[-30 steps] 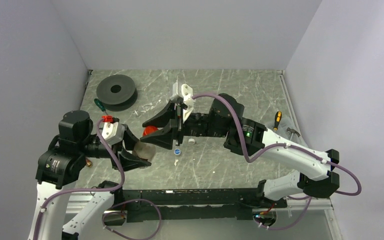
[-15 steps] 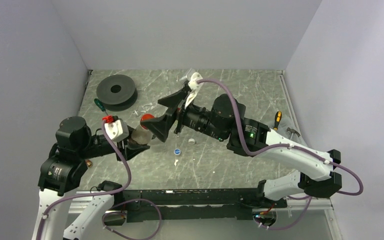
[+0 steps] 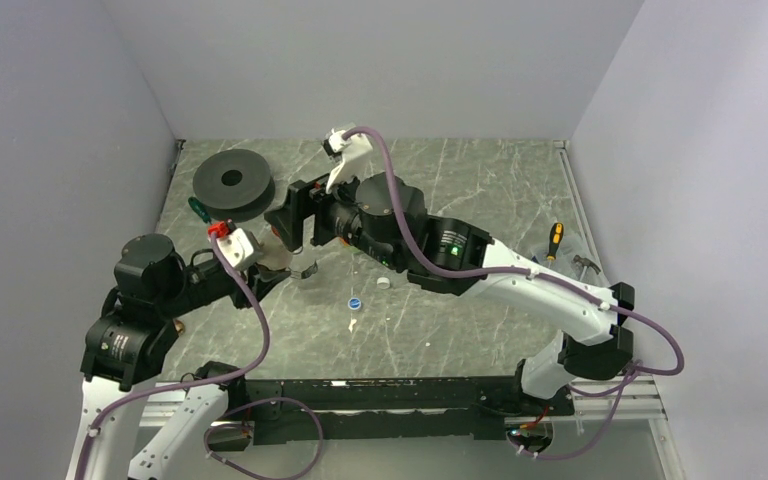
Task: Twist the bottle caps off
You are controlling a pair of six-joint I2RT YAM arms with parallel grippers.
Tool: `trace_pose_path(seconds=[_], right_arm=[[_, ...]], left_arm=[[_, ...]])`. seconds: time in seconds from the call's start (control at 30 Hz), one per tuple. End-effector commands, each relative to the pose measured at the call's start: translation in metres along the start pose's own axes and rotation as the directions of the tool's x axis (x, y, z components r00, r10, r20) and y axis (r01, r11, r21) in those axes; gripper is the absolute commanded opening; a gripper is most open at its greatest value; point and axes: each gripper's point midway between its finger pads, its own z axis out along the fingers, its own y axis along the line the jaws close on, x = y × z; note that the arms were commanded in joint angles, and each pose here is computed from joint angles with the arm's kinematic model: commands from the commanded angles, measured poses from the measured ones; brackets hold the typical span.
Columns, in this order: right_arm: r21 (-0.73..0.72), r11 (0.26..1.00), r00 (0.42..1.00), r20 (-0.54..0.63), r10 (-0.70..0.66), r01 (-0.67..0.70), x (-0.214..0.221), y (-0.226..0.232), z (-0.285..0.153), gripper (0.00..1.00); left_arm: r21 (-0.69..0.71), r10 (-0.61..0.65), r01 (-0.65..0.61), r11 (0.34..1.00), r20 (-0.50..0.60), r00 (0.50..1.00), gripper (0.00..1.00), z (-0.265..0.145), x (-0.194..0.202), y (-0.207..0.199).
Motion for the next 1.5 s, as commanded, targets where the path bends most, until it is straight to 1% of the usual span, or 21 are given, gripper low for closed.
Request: trace_pose_path(seconds=[0.0,0.1,0.13,0.2,0.23,0.27,0.33,0.37,0.43,0.57,0.63,0.73,0.83,0.9,1.0,1.1,1.17,1.27,1.3,1.37,1.47], right_arm=[[0.004,0.999,0.998,0.043,0.042,-0.042,-0.017,0.003,-0.006,0.73],[-0.02,0.998,0.998,0.046,0.052,-0.051,-0.017,0.008,-0.005,0.62],[-0.024,0.998,0.997,0.046,0.056,-0.055,-0.017,0.009,-0.005,0.57],[-0.031,0.998,0.997,0.041,0.058,-0.057,-0.015,0.01,-0.004,0.53],[-0.034,0.998,0.998,0.034,0.058,-0.057,-0.013,0.011,-0.003,0.54],[-0.04,0.998,0.998,0.026,0.057,-0.056,-0.012,0.012,-0.003,0.58],[-0.047,0.997,0.998,0.016,0.06,-0.059,-0.008,0.013,-0.001,0.69],[-0.046,0.997,0.998,0.014,0.063,-0.063,-0.007,0.013,-0.001,0.71],[-0.037,0.997,0.998,0.012,0.067,-0.067,-0.005,0.012,0.0,0.7],[-0.032,0.997,0.997,0.014,0.071,-0.07,-0.005,0.01,0.0,0.6],[-0.035,0.997,0.997,0.016,0.07,-0.07,-0.006,0.01,-0.002,0.57],[-0.042,0.997,0.998,0.007,0.058,-0.058,-0.006,0.012,-0.002,0.57],[-0.042,0.998,0.999,-0.007,0.05,-0.051,-0.002,0.012,-0.001,0.64],[-0.041,0.998,0.999,-0.008,0.051,-0.052,-0.001,0.012,-0.001,0.63],[-0.038,0.998,0.999,-0.005,0.054,-0.054,-0.001,0.01,-0.001,0.52],[-0.034,0.998,0.998,0.003,0.056,-0.056,-0.004,0.009,-0.002,0.37],[-0.044,0.997,0.998,0.011,0.057,-0.057,-0.007,0.009,-0.004,0.3],[-0.068,0.997,0.999,0.012,0.045,-0.044,-0.009,0.012,-0.006,0.25],[-0.092,0.995,0.999,0.015,0.033,-0.031,-0.011,0.015,-0.008,0.23],[-0.194,0.981,1.0,0.016,-0.006,0.009,-0.014,0.029,-0.016,0.21],[-0.375,0.92,0.993,0.058,-0.103,0.117,-0.022,0.051,-0.04,0.21]], left_arm=[[-0.028,0.046,-0.045,0.999,0.031,0.998,0.14,-0.001,-0.008,0.005],[-0.028,0.045,-0.044,0.999,0.033,0.998,0.14,-0.001,-0.008,0.006],[-0.028,0.044,-0.043,0.999,0.033,0.999,0.14,0.0,-0.007,0.006],[-0.026,0.038,-0.037,0.999,0.029,0.999,0.14,0.001,-0.007,0.006],[-0.028,0.038,-0.037,0.999,0.03,0.999,0.14,0.0,-0.007,0.006],[-0.028,0.038,-0.037,0.999,0.028,0.999,0.14,0.001,-0.007,0.007],[-0.032,0.043,-0.042,0.999,0.028,0.999,0.13,0.0,-0.007,0.007],[-0.034,0.041,-0.04,0.999,0.025,0.999,0.13,0.001,-0.006,0.008],[-0.037,0.039,-0.038,0.999,0.024,0.999,0.13,0.001,-0.006,0.009],[-0.035,0.036,-0.035,0.999,0.029,0.999,0.13,0.001,-0.007,0.008],[-0.035,0.037,-0.036,0.999,0.029,0.999,0.13,0.001,-0.008,0.009],[-0.034,0.033,-0.032,0.999,0.028,0.999,0.13,0.002,-0.008,0.009],[-0.034,0.032,-0.031,0.999,0.03,0.999,0.13,0.002,-0.009,0.01],[-0.035,0.032,-0.031,0.999,0.03,0.999,0.13,0.002,-0.009,0.01],[-0.035,0.031,-0.03,0.999,0.03,0.999,0.13,0.003,-0.009,0.01],[-0.034,0.031,-0.03,0.999,0.031,0.999,0.12,0.002,-0.01,0.01],[-0.031,0.03,-0.029,0.999,0.034,0.999,0.13,0.002,-0.011,0.009],[-0.023,0.022,-0.021,1.0,0.039,0.999,0.12,0.002,-0.013,0.008],[-0.014,0.018,-0.018,1.0,0.042,0.999,0.12,0.002,-0.014,0.006],[0.03,0.018,-0.02,0.999,0.058,0.998,0.12,0.001,-0.018,-0.003],[0.149,0.011,-0.025,0.988,0.099,0.995,0.12,-0.004,-0.028,-0.026]])
